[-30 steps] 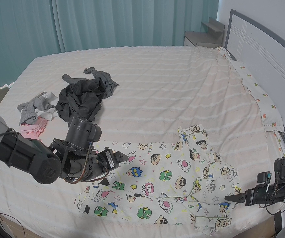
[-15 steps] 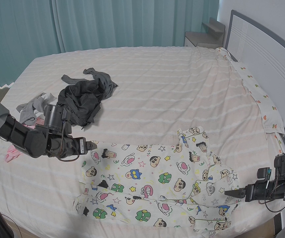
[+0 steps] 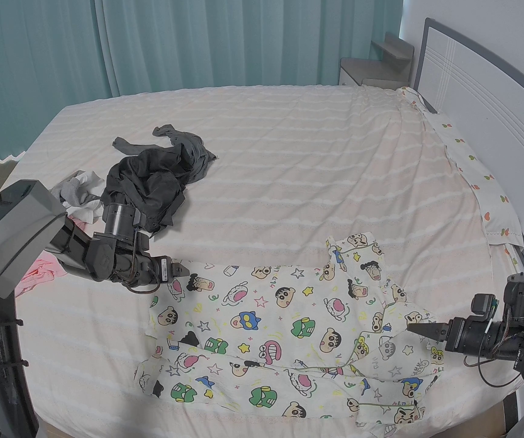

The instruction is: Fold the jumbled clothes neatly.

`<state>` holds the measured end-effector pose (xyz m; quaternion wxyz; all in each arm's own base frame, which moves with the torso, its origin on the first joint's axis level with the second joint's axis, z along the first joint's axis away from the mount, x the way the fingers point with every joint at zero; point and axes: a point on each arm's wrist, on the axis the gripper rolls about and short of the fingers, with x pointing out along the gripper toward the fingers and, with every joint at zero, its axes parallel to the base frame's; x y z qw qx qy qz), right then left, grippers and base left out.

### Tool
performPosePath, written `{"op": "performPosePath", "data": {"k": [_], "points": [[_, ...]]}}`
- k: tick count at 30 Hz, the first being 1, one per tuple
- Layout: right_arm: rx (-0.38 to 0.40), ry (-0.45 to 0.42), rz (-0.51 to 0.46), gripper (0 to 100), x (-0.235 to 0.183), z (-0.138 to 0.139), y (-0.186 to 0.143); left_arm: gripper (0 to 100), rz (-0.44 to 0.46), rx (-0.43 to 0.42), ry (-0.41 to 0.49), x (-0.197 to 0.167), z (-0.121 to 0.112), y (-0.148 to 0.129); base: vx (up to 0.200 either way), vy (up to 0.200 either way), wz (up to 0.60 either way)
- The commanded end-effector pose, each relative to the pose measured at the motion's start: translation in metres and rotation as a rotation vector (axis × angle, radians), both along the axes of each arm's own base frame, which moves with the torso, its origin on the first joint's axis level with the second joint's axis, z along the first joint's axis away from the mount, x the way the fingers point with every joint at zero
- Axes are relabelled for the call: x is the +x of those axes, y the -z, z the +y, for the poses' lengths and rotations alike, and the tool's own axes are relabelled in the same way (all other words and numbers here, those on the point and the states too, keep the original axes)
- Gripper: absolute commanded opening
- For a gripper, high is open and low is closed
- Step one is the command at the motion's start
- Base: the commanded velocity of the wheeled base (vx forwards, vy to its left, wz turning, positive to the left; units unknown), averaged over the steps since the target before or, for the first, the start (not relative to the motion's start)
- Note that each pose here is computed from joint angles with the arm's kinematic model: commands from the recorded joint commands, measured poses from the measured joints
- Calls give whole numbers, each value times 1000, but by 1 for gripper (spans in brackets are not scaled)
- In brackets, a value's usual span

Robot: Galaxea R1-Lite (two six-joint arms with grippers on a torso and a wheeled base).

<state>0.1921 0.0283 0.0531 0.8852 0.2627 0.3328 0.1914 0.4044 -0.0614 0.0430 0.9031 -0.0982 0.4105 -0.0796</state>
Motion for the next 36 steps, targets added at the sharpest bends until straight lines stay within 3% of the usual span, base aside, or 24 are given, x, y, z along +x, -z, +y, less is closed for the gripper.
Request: {"op": "performPosePath", "data": {"k": [1, 9, 19, 25, 36], "points": [[7, -16, 12, 100, -6, 3, 6, 100, 29, -26, 8, 10, -5, 19, 0, 0, 0], [7, -24, 23, 100, -5, 5, 9, 100, 33, -44, 10, 12, -13, 21, 0, 0, 0], [6, -35, 21, 100, -6, 7, 9, 100, 9, -42, -36, 18, 6, 15, 0, 0, 0], [7, -33, 22, 100, -6, 7, 9, 100, 11, -44, -36, 19, 6, 17, 0, 0, 0], [6, -32, 25, 100, -6, 7, 9, 100, -3, -49, -24, 27, -4, 41, 0, 0, 0]]}}
